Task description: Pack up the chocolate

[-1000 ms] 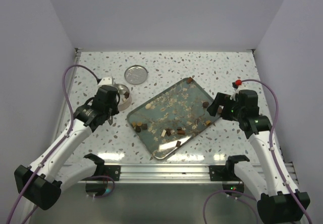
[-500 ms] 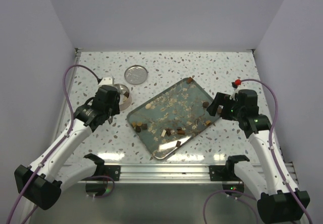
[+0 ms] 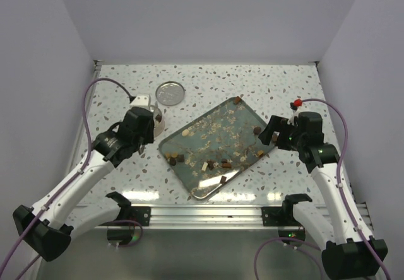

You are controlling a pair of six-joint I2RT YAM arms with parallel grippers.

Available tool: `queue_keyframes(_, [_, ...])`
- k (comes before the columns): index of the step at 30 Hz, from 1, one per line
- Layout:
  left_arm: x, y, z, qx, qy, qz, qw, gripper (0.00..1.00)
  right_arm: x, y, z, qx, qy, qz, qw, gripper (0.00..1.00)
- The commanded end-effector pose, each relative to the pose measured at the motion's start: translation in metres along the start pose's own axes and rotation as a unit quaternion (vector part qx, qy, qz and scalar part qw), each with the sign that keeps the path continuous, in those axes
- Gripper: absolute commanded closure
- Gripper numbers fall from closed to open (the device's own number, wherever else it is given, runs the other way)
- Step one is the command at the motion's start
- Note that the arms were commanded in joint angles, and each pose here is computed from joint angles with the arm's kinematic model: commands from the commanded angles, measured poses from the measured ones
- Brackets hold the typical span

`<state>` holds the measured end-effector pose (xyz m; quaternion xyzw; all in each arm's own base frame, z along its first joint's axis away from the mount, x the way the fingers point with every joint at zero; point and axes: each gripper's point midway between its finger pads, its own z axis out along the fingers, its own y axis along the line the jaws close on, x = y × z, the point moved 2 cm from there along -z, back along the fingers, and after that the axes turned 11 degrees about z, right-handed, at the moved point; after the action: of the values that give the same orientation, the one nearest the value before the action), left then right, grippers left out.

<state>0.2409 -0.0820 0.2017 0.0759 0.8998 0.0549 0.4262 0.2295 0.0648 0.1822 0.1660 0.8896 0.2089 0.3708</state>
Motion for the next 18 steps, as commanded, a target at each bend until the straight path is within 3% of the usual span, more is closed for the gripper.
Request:
queue_keyframes(1, [-0.027,-0.021,-0.02,0.017,-0.04,0.026,0.999,0.57,-0.008,0.008,-0.005,-0.016,-0.018,-0.005,1.0,0.02])
queue_keyframes(11, [0.021,-0.101,-0.039,0.174,-0.021,0.048,0.983,0.56,-0.008,0.008,-0.012,-0.014,-0.026,0.004,1.0,0.03])
queue_keyframes(18, [0.044,-0.095,-0.034,0.146,0.006,0.054,0.988,0.55,-0.007,0.008,-0.013,-0.015,-0.028,0.01,0.999,0.03])
